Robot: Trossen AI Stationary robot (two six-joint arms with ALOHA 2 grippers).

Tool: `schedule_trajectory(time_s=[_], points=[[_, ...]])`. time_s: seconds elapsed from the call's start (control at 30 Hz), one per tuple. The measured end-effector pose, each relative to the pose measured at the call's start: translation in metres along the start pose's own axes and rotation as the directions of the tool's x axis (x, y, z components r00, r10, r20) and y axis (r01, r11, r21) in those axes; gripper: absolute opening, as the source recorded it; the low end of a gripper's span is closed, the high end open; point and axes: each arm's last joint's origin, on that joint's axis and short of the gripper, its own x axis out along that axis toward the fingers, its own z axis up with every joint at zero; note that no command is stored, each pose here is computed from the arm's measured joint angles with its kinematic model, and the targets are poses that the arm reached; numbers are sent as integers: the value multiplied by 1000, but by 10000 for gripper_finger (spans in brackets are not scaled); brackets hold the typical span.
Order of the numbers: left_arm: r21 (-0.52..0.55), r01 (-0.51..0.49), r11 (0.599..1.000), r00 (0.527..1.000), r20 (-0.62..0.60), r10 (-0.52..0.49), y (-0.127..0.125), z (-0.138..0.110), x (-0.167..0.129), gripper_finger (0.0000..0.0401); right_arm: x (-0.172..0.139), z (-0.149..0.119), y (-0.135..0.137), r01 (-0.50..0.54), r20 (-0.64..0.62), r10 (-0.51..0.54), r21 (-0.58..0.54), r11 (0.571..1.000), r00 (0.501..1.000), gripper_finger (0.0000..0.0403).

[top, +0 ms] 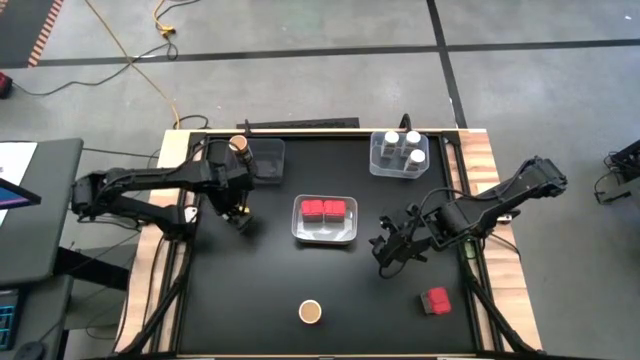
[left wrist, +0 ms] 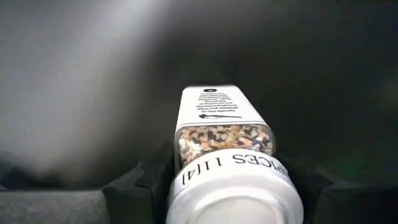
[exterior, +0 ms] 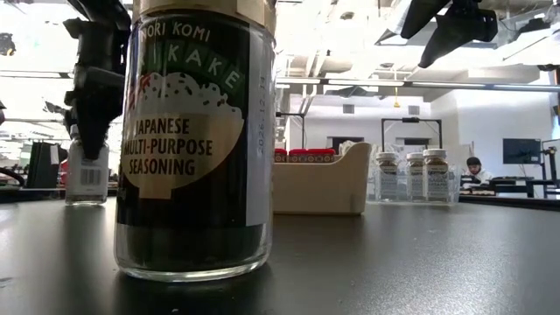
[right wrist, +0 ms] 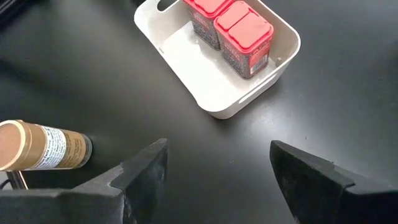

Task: Sort spices by type
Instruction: Put the white seasoning bottle into the transparent bin

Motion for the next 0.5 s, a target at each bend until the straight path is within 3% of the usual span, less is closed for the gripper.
schedule_trajectory(time_s=[0.07,0.13,0.3,0.37,0.5], points=[[133,16,991,1000,-13,-15,-4,-2,1,191,0,0,0,0,0,0,-1,1000,1000,305],[288,21,957,1000,-23,-15,-9,-5,1,191,0,0,0,1,-1,-1,-2,1000,1000,305],[601,54,798,998,-21,-52,-33,-14,-6,191,0,0,0,2,-1,-2,-5,1000,1000,305],[721,57,690,997,-9,-72,-45,-18,-12,191,0,0,0,2,-1,-2,-11,1000,1000,305],[924,40,380,992,10,-128,-69,-28,-27,191,0,0,0,0,0,0,-27,1000,1000,305]])
